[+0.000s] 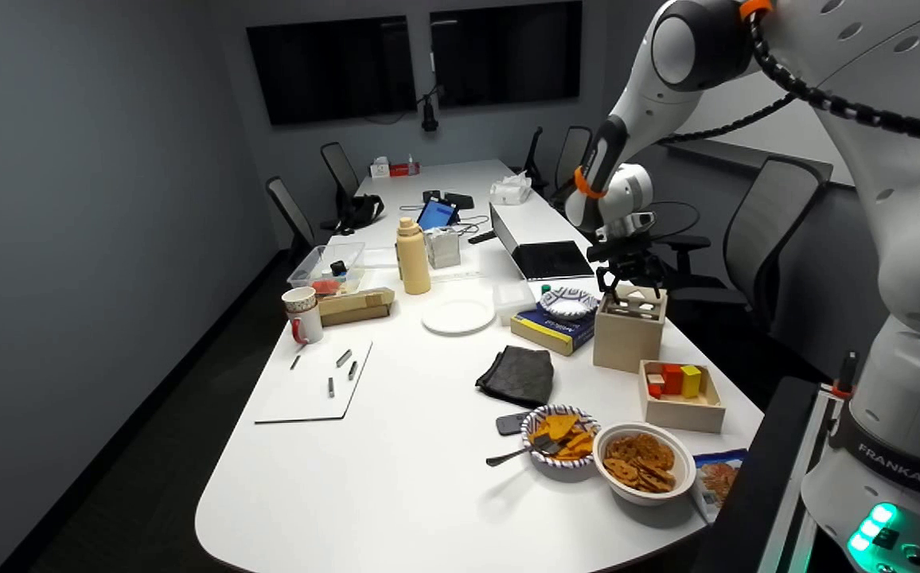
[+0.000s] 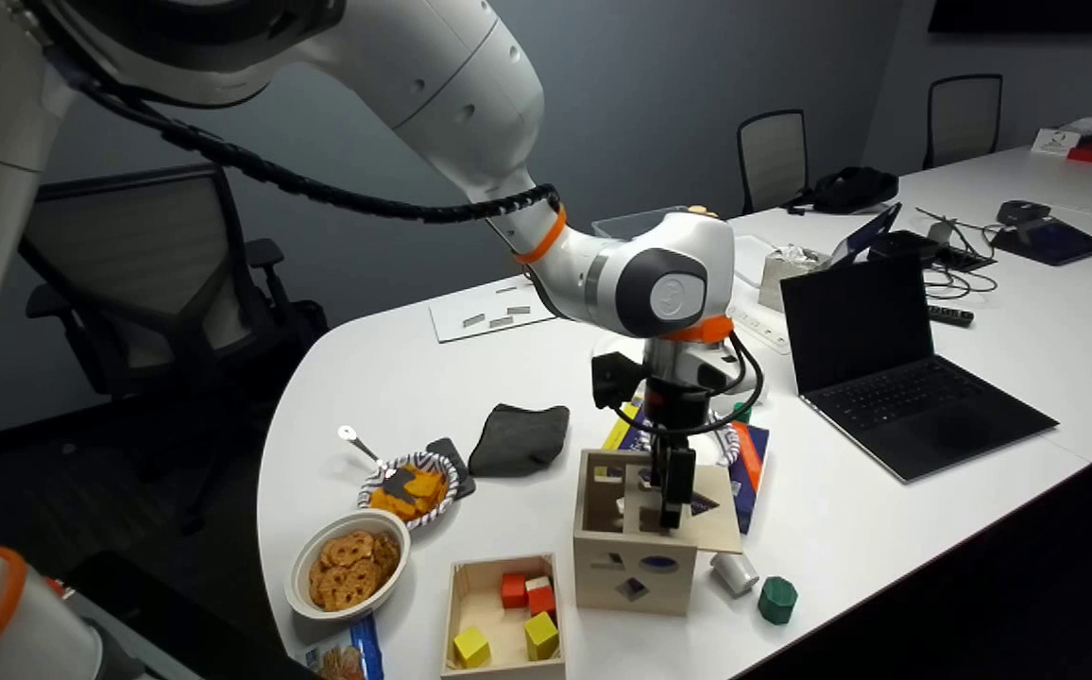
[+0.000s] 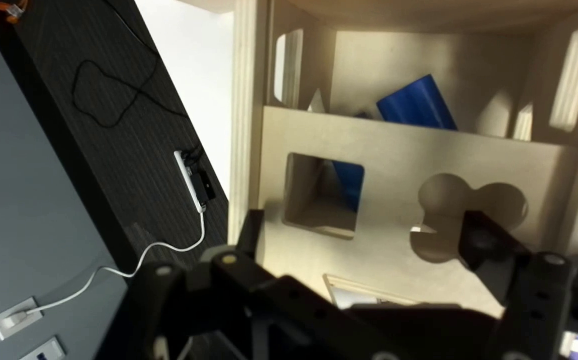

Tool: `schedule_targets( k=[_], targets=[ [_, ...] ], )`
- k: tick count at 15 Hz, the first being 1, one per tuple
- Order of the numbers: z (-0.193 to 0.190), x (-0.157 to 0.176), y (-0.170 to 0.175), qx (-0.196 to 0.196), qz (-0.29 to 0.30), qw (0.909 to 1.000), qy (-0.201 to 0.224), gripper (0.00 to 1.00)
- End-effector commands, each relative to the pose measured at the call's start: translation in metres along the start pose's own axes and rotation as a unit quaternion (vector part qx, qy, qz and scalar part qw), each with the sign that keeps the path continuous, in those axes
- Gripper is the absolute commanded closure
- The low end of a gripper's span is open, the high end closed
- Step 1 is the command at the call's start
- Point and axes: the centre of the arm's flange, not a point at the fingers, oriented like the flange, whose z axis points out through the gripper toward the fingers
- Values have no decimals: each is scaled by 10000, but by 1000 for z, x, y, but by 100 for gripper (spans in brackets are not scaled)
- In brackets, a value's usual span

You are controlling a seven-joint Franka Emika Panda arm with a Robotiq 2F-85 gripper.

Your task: Slide the lid off of the shape sorting box

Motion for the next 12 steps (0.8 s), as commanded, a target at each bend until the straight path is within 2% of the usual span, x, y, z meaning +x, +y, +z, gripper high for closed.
schedule_targets(
  k=[1, 12],
  targets=[
    [-5, 7, -6, -142, -18, 9997, 177, 0],
    [-17, 3, 4, 24, -67, 9998, 168, 0]
  ],
)
